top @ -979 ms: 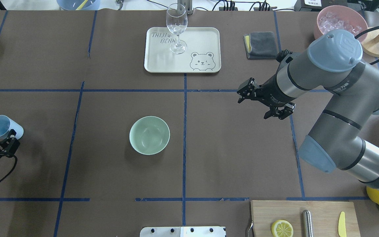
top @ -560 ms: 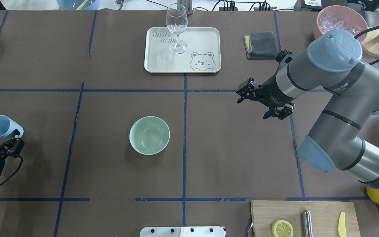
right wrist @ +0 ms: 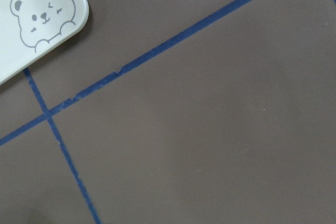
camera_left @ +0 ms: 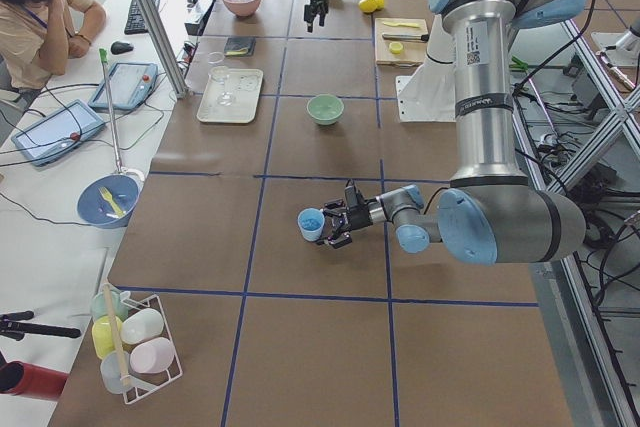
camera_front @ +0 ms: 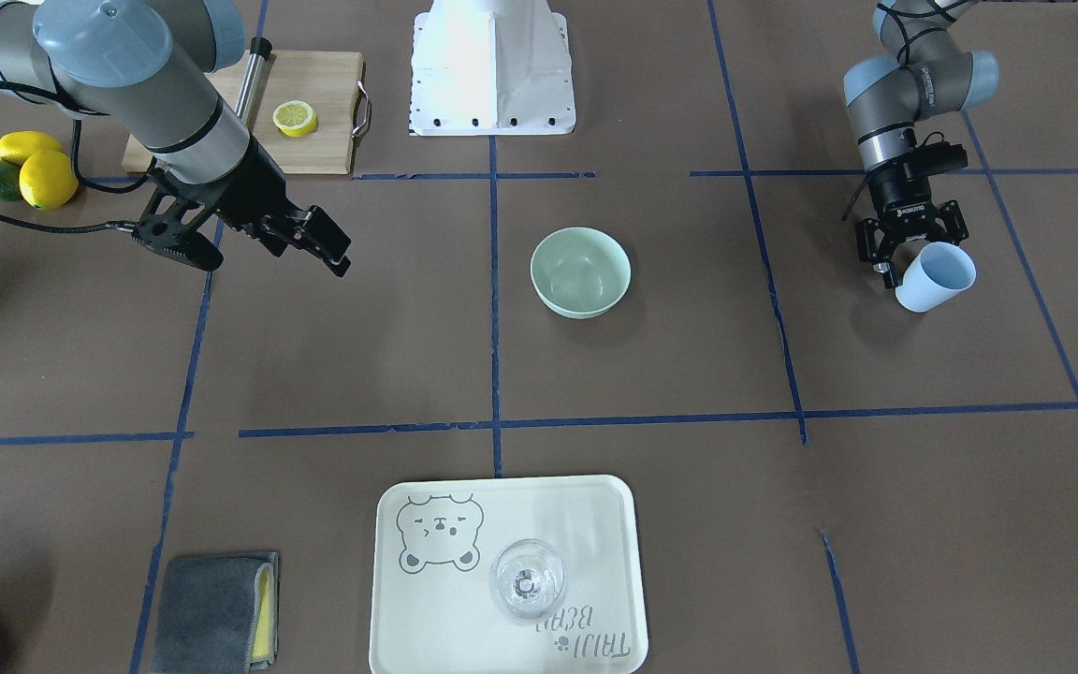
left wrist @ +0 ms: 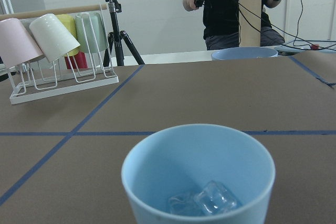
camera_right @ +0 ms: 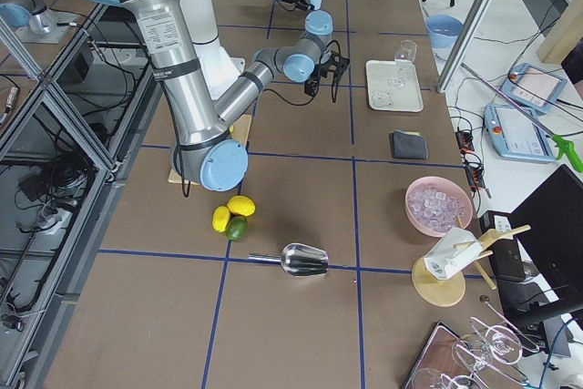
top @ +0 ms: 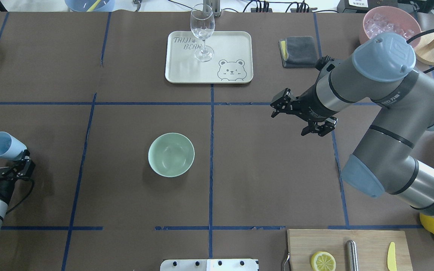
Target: Pour ice into bowl
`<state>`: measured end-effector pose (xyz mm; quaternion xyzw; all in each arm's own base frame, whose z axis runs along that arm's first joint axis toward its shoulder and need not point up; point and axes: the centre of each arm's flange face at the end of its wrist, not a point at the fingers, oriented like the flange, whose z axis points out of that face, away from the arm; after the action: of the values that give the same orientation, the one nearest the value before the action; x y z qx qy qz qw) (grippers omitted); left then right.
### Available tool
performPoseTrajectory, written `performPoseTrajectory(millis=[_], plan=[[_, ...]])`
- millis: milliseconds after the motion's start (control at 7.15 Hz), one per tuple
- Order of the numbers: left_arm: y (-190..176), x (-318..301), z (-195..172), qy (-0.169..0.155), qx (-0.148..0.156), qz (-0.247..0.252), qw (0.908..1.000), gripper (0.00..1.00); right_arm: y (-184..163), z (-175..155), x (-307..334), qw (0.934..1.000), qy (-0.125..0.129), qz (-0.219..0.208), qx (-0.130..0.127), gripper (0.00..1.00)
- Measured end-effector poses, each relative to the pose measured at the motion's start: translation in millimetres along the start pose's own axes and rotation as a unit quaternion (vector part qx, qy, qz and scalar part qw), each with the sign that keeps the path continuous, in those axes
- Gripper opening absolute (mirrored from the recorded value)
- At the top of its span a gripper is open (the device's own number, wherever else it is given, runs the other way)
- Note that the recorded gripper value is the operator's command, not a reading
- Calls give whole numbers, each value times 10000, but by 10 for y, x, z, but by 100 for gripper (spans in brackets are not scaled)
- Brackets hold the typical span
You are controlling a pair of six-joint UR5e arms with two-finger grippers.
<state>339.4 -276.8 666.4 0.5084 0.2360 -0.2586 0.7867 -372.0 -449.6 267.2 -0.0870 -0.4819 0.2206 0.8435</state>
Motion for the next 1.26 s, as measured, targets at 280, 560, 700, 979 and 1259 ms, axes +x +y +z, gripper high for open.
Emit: performPoseTrajectory(millis=[280, 560, 700, 979, 1259], plan=[[73, 6, 35, -19, -2, 35, 10000, 100, 19, -30, -14, 10000, -31, -19, -1, 100], [79, -26, 81, -69, 23, 37, 10000, 100, 27, -33, -19, 10000, -36, -26, -5, 100], [37, -56, 126, -109, 65, -42, 9999, 100, 29, -32, -18, 10000, -36, -27, -5, 100], [-53, -113, 199, -144, 160, -227, 9995, 100, 26, -28, -10, 10000, -29, -23, -2, 100], [-64, -96, 216, -138, 181, -276, 9994, 99, 24, -27, -3, 10000, -25, -20, 0, 100]])
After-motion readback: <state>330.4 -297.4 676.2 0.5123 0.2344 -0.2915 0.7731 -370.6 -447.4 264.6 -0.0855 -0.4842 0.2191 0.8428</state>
